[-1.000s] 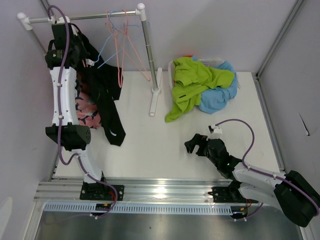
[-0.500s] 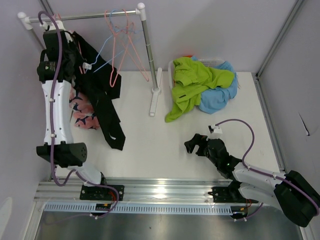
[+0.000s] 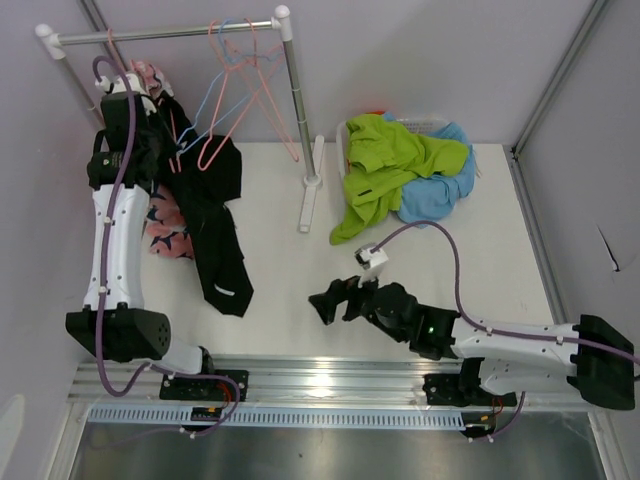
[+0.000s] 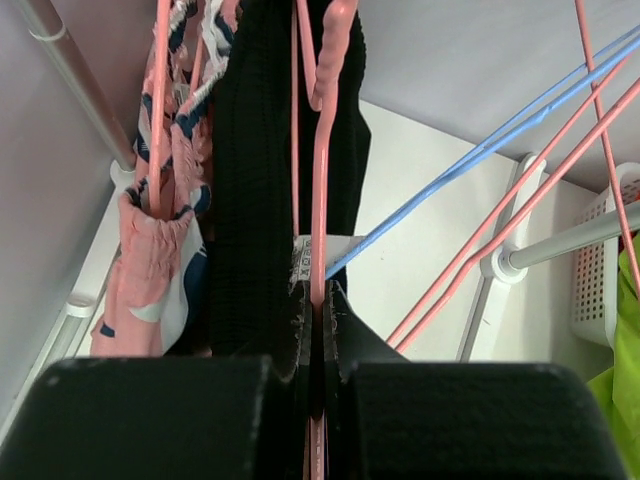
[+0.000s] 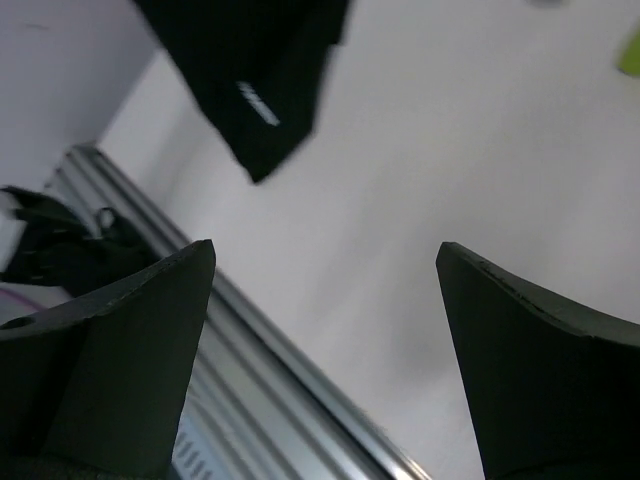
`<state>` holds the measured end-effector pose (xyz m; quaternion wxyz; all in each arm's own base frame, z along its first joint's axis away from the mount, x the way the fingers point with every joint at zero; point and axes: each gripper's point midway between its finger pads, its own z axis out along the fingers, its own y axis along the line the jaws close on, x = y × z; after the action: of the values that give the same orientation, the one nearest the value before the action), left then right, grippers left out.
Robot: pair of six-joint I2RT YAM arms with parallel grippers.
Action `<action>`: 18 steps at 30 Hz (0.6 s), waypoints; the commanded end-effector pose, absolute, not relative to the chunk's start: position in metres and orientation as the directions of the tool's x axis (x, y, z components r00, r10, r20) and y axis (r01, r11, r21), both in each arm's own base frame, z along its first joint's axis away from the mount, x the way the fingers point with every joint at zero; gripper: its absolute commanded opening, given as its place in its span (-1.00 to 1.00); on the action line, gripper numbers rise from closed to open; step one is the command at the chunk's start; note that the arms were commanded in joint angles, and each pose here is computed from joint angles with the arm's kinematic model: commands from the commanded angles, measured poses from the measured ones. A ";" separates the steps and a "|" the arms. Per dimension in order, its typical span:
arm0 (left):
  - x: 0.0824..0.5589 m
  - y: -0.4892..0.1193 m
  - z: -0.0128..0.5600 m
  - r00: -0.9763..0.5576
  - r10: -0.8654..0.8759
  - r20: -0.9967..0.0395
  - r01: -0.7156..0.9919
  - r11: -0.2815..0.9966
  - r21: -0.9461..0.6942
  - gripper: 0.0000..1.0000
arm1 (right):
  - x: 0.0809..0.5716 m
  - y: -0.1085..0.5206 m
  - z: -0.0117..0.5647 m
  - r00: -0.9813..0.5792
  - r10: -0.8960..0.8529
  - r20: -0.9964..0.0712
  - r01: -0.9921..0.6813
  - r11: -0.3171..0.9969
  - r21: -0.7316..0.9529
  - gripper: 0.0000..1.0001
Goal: Remove the shorts from the hanger
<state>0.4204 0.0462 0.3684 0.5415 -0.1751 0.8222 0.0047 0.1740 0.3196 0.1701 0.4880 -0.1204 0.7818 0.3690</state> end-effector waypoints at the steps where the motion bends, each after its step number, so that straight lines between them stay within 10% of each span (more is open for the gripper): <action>1: 0.410 0.035 0.401 -0.220 -0.296 -0.929 -0.232 0.941 -0.245 -1.00 | 0.159 0.357 0.235 -0.374 0.188 -0.908 -0.630 0.667 0.398 0.99; 18: 0.365 0.009 0.405 -0.209 -0.357 -0.911 -0.151 0.932 -0.330 -1.00 | 0.188 0.562 0.293 -0.233 0.157 -0.960 -0.770 0.573 0.281 0.99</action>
<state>0.3755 0.0185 0.3682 0.5619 -0.1719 0.8073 -0.0551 0.1758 0.5413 0.2664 0.5524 -0.2341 0.6991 0.3890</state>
